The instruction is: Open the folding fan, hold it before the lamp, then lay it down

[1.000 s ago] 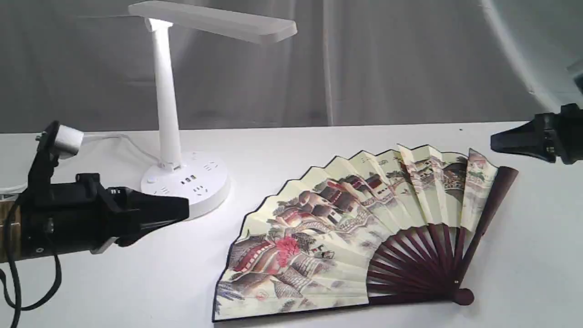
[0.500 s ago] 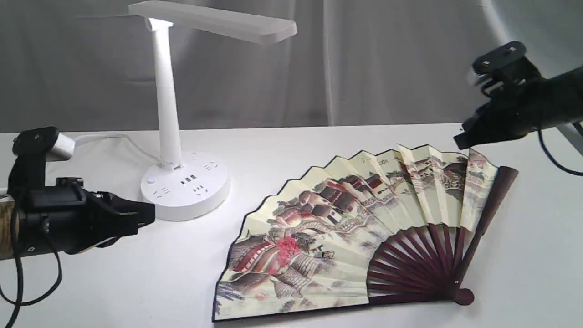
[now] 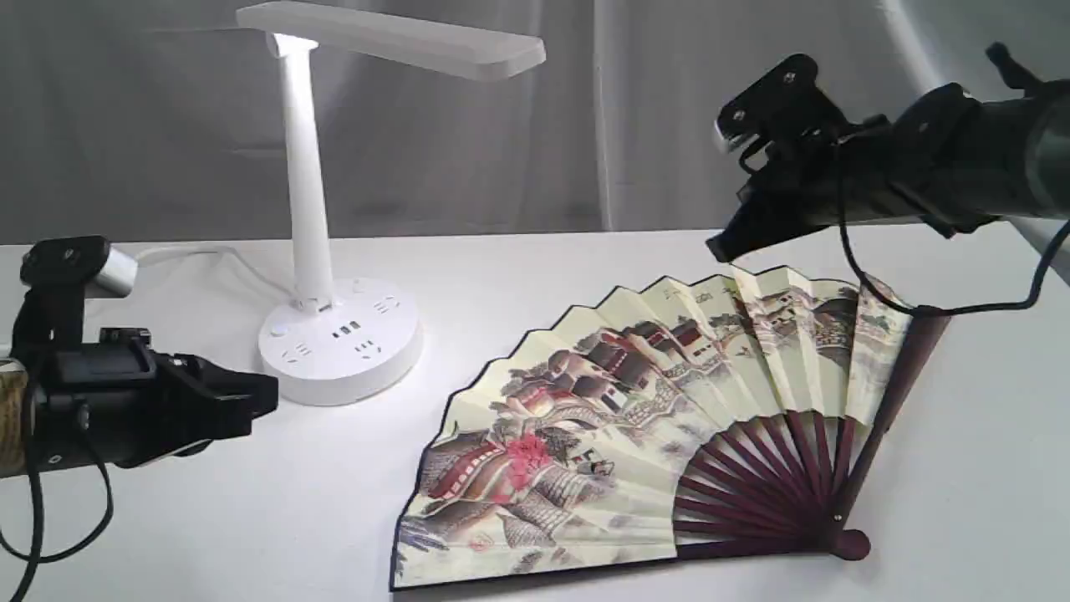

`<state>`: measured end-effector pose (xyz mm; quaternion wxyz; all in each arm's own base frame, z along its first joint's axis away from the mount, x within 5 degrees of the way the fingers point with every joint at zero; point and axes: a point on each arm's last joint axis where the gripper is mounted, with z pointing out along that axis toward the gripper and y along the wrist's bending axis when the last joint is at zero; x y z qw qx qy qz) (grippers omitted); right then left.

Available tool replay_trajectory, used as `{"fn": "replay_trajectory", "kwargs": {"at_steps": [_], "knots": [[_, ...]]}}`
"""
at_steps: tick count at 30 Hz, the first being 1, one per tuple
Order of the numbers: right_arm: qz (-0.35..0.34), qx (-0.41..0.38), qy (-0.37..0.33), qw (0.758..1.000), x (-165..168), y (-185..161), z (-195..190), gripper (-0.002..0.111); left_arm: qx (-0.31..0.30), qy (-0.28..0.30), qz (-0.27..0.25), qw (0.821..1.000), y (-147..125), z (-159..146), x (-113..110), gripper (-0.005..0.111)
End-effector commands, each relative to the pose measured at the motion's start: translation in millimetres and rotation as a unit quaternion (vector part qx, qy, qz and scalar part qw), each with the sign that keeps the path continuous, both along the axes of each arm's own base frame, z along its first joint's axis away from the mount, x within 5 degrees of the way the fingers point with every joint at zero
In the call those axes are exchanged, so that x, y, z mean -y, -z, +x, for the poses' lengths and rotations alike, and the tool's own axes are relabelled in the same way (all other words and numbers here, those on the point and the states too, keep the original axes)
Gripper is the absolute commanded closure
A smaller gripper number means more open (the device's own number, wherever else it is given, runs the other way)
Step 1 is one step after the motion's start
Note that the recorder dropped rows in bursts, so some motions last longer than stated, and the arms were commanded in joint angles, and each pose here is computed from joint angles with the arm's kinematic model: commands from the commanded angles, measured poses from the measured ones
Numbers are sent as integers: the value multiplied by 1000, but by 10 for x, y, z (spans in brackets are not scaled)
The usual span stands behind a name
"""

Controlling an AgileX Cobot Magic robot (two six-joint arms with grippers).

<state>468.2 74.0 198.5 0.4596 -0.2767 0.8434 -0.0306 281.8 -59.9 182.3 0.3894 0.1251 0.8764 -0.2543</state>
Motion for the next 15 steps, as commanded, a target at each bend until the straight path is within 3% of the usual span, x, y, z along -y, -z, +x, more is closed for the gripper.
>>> {"fn": "replay_trajectory", "kwargs": {"at_steps": [1,4,7,11,15], "knots": [[165,-20,124,978,62,-95,2,108,7,-1,7,1000,-24,0,-11,94],[290,-70,204,932,98,-73,-11,108,5,-2,6,1000,-19,-5,-11,94],[339,-102,237,905,125,-52,-27,108,6,1,2,1000,-23,-7,-4,94],[327,-176,195,908,166,-139,-54,108,6,3,1,1000,-25,-8,-1,94],[221,-255,140,931,245,-345,-115,108,6,3,1,1000,-25,-8,-1,94]]}}
